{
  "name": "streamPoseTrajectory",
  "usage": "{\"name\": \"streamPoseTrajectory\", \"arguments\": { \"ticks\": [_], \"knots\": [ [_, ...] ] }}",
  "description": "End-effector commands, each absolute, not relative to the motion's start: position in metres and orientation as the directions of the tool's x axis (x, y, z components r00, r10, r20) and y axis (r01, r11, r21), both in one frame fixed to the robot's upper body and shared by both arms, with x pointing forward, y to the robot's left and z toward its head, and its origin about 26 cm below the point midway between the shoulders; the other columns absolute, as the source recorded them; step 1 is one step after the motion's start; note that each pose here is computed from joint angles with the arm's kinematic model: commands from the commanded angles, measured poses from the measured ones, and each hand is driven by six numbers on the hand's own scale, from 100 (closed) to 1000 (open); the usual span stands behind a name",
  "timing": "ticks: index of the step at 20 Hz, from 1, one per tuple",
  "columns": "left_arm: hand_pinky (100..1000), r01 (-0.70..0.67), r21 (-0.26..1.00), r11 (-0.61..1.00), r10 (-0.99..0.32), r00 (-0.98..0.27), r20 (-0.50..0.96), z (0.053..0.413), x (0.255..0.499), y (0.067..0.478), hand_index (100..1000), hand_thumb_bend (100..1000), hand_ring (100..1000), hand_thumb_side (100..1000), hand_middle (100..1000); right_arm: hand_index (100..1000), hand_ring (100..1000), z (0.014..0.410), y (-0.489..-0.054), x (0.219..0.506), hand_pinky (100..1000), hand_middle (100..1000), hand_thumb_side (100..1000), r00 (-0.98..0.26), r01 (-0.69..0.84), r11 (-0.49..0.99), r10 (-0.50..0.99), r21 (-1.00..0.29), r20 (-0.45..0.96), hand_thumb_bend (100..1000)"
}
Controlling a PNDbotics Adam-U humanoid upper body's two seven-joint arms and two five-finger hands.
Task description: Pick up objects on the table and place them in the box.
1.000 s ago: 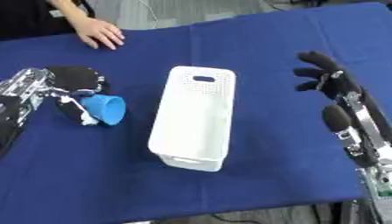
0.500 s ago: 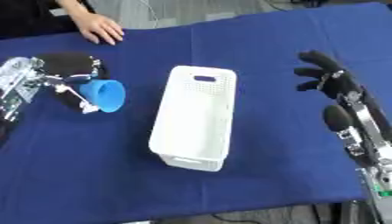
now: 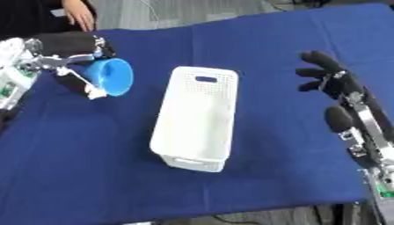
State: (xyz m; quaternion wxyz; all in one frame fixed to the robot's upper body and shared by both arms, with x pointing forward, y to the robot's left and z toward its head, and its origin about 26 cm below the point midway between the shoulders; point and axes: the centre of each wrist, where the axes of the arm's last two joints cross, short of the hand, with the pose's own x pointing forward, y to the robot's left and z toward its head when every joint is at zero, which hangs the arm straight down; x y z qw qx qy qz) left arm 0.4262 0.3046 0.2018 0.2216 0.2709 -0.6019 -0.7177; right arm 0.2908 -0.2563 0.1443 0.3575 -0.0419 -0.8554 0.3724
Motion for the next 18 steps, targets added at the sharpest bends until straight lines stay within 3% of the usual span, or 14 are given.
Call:
{"name": "streamPoseTrajectory", "arguments": {
  "ticks": [1, 18],
  "knots": [
    [100, -0.047, 0.985, -0.165, -0.616, -0.775, -0.14, 0.222, 0.431, 0.29, 486, 124, 195, 383, 379, 1000, 842, 0.149, -0.256, 0.291, 716, 920, 1000, -0.753, -0.191, 0.717, 0.331, -0.67, 0.569, 556],
    [100, -0.033, 0.993, -0.117, -0.5, -0.861, -0.088, 0.228, 0.457, 0.21, 485, 100, 190, 403, 380, 1000, 842, 0.149, -0.253, 0.292, 716, 920, 1000, -0.756, -0.205, 0.715, 0.319, -0.669, 0.572, 556]
  ]
}}
